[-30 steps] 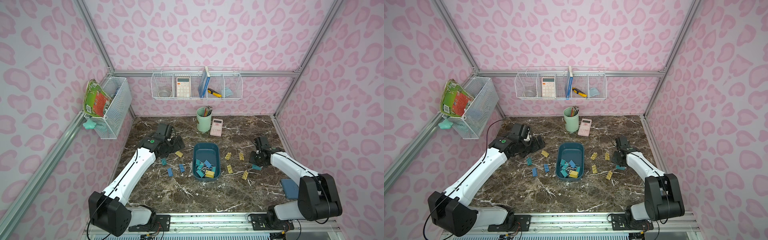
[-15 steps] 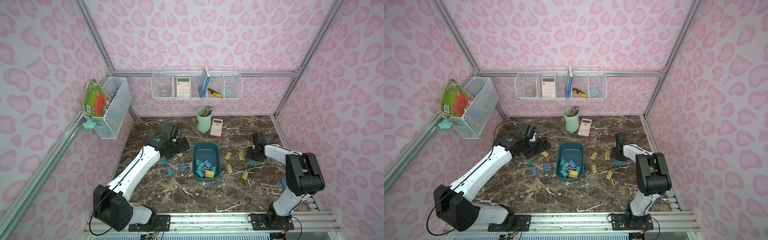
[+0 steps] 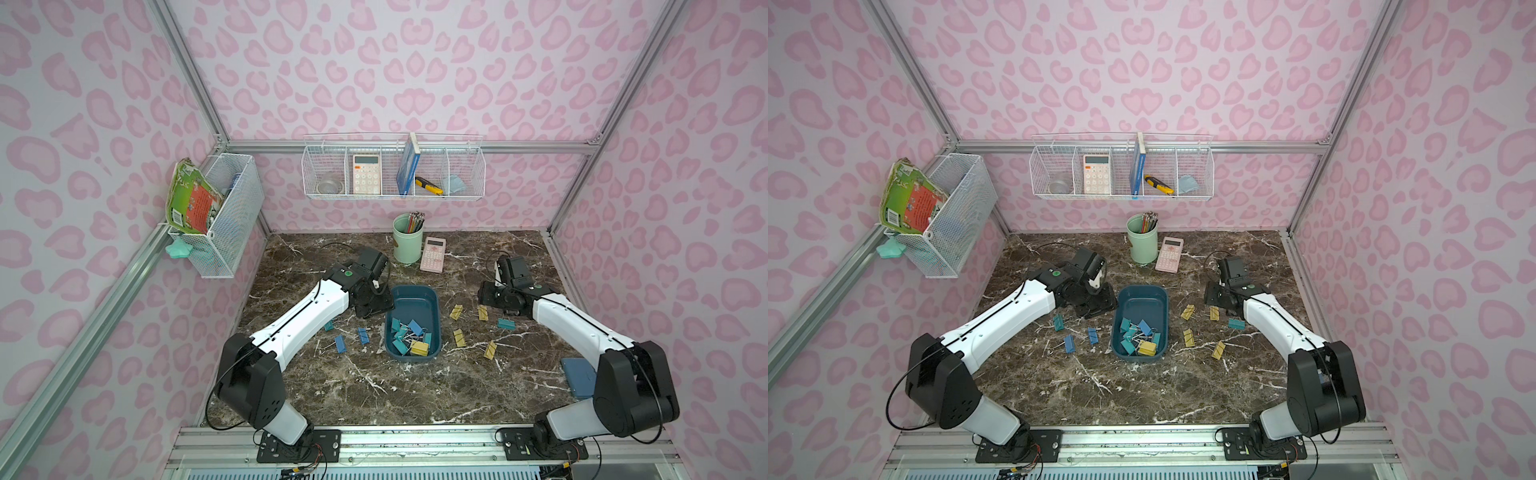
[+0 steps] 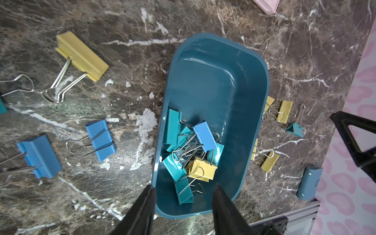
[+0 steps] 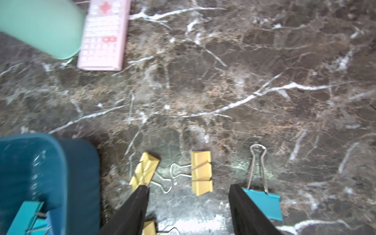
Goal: Take out the binder clips from the storage box
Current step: Pick up the binder clip from the storage box.
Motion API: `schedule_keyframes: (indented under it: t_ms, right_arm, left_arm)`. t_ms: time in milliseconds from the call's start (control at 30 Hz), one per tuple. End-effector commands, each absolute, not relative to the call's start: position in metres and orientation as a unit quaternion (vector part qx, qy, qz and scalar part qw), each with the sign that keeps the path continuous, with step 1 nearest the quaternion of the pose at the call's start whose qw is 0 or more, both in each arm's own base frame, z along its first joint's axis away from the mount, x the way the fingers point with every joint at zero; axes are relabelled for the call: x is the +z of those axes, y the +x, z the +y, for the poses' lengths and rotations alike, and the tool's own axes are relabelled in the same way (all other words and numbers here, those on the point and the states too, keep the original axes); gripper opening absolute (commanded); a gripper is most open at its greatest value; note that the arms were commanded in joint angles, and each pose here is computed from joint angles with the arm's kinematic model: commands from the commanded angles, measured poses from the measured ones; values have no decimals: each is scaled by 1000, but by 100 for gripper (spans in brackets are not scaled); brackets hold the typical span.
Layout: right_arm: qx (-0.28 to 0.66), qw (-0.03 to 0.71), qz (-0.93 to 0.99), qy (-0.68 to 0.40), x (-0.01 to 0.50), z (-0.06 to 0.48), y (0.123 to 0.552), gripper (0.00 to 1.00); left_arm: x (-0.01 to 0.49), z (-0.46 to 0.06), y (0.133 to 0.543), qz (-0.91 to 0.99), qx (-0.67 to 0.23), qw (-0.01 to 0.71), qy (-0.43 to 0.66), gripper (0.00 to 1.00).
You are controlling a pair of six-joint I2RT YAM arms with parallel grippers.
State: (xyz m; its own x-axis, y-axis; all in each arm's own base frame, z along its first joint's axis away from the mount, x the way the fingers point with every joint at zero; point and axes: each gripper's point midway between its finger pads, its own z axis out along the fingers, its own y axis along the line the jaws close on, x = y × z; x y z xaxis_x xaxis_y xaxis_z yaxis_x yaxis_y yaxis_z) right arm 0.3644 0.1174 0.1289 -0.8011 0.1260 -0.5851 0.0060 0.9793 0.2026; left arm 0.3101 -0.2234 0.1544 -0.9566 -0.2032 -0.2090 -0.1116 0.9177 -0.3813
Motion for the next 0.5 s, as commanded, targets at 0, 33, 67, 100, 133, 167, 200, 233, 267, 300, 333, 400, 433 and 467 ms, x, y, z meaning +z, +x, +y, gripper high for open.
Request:
schedule_keyframes:
  t_ms: [0,33,67,100,133,167,200,233,267,300,333,400,433,467]
  right_arm:
    - [104,322,941,17,140,128,356,81]
    - [111,327,938,16,144,130,354,86]
    - [117,329,937,15,147,132,352,89]
    - [125,333,934,13,151,134,350,93]
    - [130,337,933,12,154,134,348,99]
    - [136,340,931,9,156,135,347,99]
    - [139,344,929,6,159,136,345,99]
    - [141,346,927,4,159,137,344,99]
    - [142,349,926,5,161,135,343,99]
    - [143,350,926,4,162,136,342,99]
    - [142,350,926,4,162,135,341,99]
    - [140,349,927,5,161,133,339,99]
    - [139,347,928,6,160,132,337,99]
    - [137,346,928,7,159,131,336,99]
  left_arm:
    - [145,-241,297,977,-187,91,-58,38]
    - [140,-248,293,978,-186,82,-45,35]
    - [134,-254,290,979,-187,72,-34,34]
    - [128,-260,286,980,-187,62,-21,32]
    - [122,-267,282,981,-186,52,-10,31]
    - [117,-272,278,982,-186,40,2,30]
    - [112,-276,275,982,-184,33,11,29]
    - [108,-281,272,983,-179,26,22,29]
    - [103,-284,269,984,-173,20,31,29]
    - [100,-287,268,985,-169,17,38,28]
    - [95,-289,266,985,-164,13,46,28]
    - [89,-295,263,985,-159,7,61,28]
    - [85,-296,261,986,-155,3,67,28]
    - [81,-297,260,986,-151,0,74,28]
